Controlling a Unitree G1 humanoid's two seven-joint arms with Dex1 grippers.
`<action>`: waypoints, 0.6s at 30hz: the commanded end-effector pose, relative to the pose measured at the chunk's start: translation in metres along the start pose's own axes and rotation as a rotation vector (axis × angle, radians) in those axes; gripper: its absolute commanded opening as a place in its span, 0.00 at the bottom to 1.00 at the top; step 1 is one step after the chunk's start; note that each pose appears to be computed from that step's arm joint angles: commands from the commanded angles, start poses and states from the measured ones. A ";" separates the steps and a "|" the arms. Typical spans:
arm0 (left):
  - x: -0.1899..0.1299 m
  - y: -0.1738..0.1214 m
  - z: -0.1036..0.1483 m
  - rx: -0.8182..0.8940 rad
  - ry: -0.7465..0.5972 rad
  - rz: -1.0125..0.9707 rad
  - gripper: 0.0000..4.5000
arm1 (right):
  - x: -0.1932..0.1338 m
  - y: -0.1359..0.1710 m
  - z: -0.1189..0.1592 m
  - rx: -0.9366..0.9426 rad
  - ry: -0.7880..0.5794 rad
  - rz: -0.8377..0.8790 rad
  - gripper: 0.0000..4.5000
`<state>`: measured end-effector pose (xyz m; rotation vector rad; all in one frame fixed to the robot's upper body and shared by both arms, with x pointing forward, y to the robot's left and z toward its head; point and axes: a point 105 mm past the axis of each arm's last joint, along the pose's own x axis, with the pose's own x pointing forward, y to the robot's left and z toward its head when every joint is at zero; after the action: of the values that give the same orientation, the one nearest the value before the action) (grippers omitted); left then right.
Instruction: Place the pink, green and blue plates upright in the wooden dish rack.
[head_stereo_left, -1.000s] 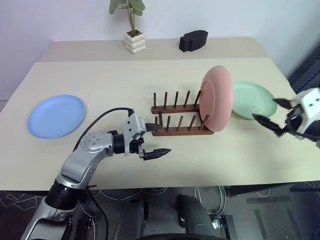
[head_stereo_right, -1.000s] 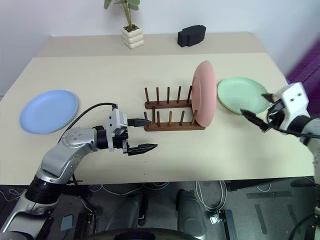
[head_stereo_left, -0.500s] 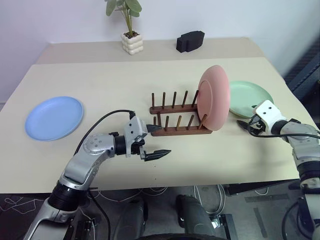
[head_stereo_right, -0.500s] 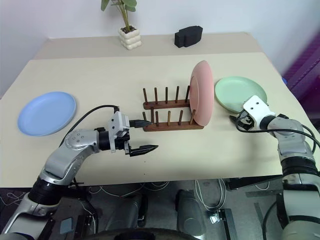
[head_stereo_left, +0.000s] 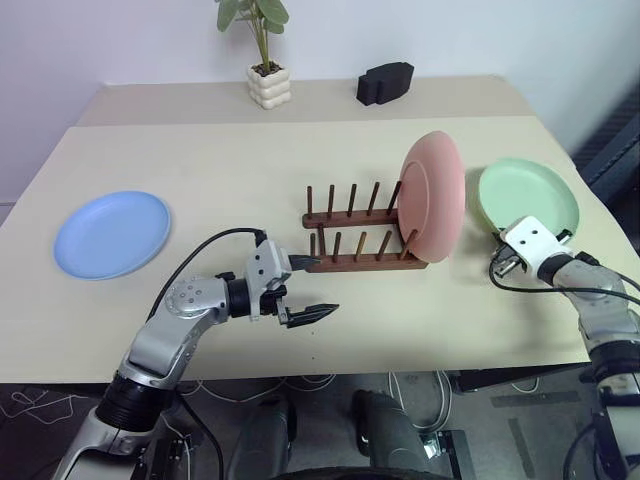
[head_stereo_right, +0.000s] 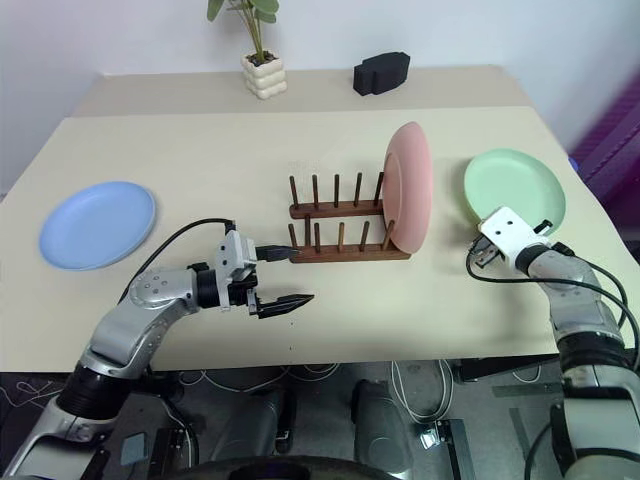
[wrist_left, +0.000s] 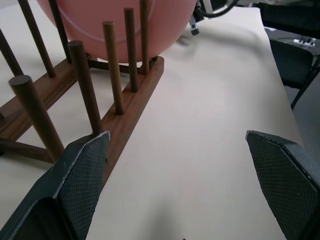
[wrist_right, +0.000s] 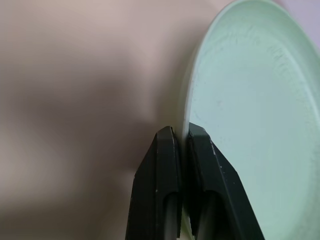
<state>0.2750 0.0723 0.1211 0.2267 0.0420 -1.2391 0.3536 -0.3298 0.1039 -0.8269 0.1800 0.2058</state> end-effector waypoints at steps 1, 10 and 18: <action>0.002 0.001 0.010 0.041 -0.029 -0.001 1.00 | -0.016 -0.043 0.023 -0.087 -0.051 -0.191 0.01; 0.006 0.007 0.008 0.054 -0.042 0.010 1.00 | -0.067 -0.123 0.160 -0.231 -0.408 -0.476 0.01; 0.009 0.005 0.010 0.056 -0.062 0.014 1.00 | -0.108 -0.072 0.293 0.098 -1.013 -0.063 0.01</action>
<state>0.2831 0.0649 0.1217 0.2286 -0.0043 -1.2323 0.3097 -0.1914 0.3603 -0.6130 -0.7094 0.4100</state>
